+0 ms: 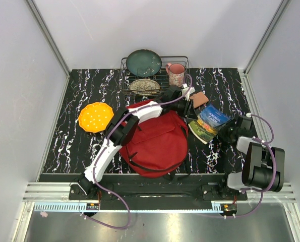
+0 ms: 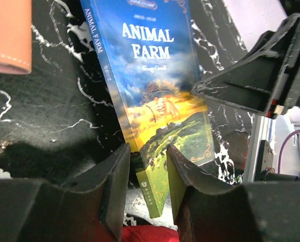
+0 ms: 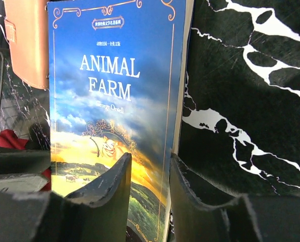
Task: Pack the student bag
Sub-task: Pick up the book from the center of the board, then place the book in the student bag.
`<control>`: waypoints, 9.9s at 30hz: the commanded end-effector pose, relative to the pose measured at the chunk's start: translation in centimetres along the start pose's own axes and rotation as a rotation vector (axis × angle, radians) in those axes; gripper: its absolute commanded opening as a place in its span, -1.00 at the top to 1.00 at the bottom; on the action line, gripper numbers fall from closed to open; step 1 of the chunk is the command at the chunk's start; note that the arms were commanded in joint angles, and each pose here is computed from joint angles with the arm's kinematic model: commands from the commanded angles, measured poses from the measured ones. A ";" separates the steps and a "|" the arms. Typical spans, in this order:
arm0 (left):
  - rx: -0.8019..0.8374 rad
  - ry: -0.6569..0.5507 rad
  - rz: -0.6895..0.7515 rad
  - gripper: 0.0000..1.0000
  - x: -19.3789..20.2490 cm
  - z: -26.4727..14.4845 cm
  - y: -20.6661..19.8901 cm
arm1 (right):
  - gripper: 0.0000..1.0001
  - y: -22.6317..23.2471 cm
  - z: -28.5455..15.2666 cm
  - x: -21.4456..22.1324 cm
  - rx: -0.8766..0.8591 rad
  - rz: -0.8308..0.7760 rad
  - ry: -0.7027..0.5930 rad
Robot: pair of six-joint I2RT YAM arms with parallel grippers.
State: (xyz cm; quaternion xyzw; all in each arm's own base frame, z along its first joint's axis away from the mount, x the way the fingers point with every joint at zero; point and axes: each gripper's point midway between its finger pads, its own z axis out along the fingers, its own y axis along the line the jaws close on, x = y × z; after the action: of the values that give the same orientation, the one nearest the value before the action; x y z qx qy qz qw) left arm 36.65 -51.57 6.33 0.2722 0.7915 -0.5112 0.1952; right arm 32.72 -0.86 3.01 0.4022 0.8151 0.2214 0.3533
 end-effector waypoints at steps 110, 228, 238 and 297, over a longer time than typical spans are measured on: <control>-0.261 -1.278 -0.136 1.00 0.5 -41.6 -15.2 | -0.65 22.9 -19.6 20.9 -0.966 -0.154 0.466; -0.550 0.161 0.570 0.30 21.2 -14.2 -12.8 | 1.00 6.9 -24.9 2.7 -0.355 -0.065 -0.337; -0.590 0.028 0.546 1.00 18.0 -16.3 -14.4 | 1.00 5.8 -24.4 2.8 -0.333 -0.076 -0.344; -0.676 -0.549 0.296 1.00 10.4 -30.9 -16.0 | 1.00 10.2 -22.3 6.1 -0.366 -0.167 -0.234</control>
State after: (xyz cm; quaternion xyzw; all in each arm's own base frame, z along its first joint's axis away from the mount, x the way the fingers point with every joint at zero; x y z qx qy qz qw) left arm 16.88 -26.18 21.33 0.1921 0.8045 -0.2192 0.5175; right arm 17.64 7.40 17.88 0.2764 0.7826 0.2351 0.5059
